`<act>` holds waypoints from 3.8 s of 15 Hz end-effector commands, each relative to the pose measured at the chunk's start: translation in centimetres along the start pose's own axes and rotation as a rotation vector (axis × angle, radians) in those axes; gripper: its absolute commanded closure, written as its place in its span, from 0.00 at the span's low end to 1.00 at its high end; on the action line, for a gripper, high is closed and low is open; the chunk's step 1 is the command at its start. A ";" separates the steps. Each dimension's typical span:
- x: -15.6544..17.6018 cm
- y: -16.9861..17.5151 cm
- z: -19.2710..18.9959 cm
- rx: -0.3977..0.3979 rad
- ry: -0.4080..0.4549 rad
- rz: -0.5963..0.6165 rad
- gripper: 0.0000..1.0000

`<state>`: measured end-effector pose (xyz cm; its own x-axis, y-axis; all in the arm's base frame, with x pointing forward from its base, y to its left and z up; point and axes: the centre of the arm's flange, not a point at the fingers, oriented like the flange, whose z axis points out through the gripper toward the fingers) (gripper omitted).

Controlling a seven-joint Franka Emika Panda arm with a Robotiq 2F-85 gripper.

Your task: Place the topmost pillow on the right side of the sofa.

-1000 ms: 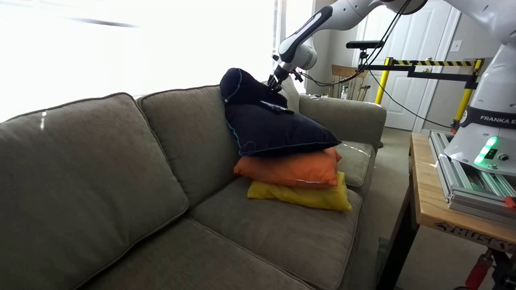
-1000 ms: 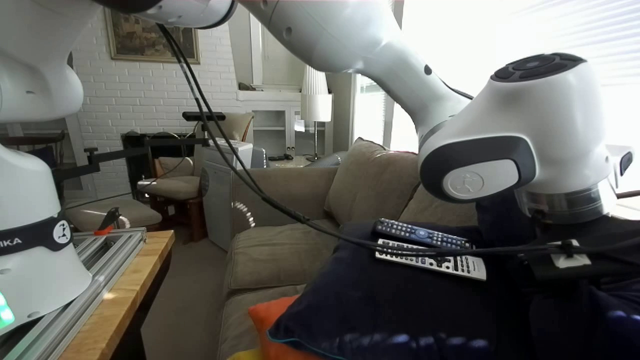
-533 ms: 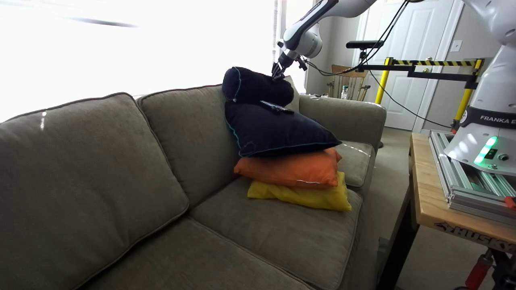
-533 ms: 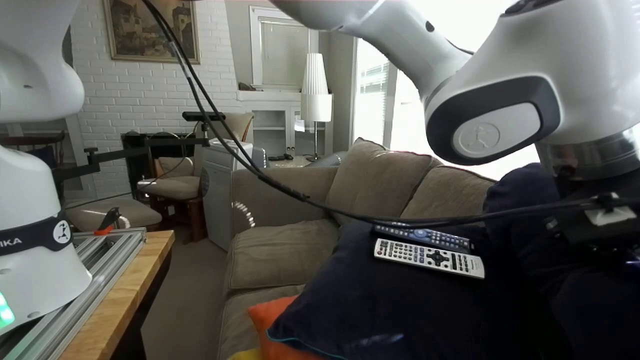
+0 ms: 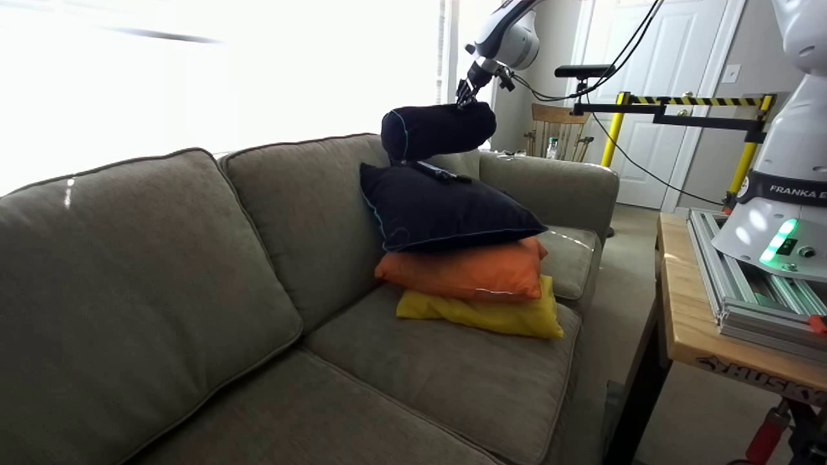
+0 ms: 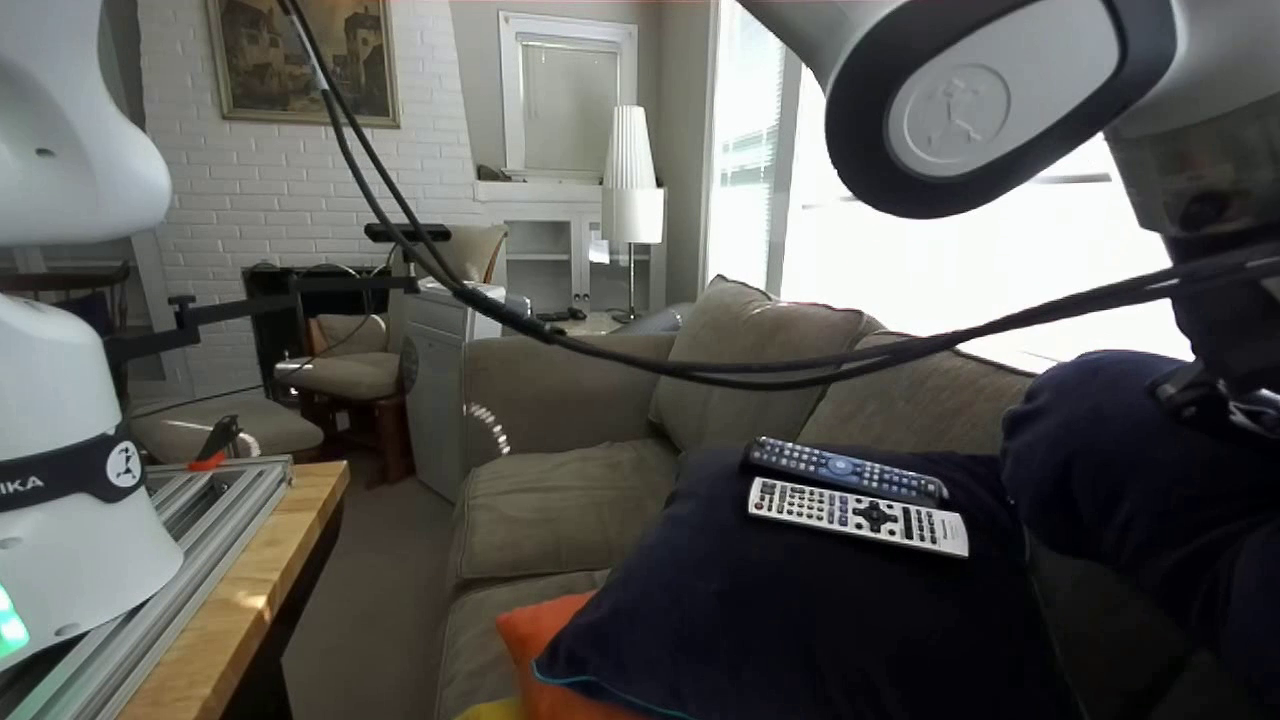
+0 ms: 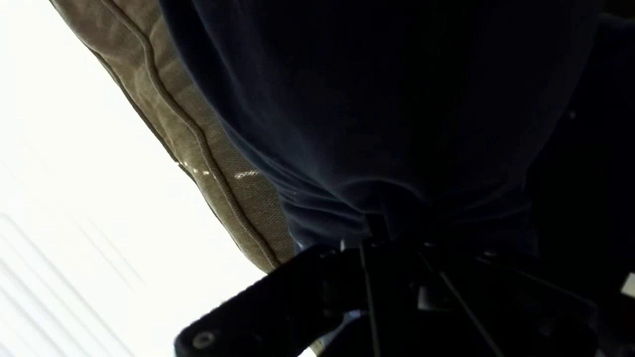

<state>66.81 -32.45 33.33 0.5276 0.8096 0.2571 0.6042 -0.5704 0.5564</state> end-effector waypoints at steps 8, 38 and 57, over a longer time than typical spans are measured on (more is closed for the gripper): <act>-9.2 -0.7 -5.1 0.040 -0.102 0.067 0.99; -17.6 -3.3 -2.2 0.279 -0.082 -0.071 0.99; -19.8 -3.5 -1.8 0.291 -0.105 -0.050 0.99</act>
<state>52.77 -45.59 27.04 0.5465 0.8265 0.1350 0.7699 -0.5592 0.3073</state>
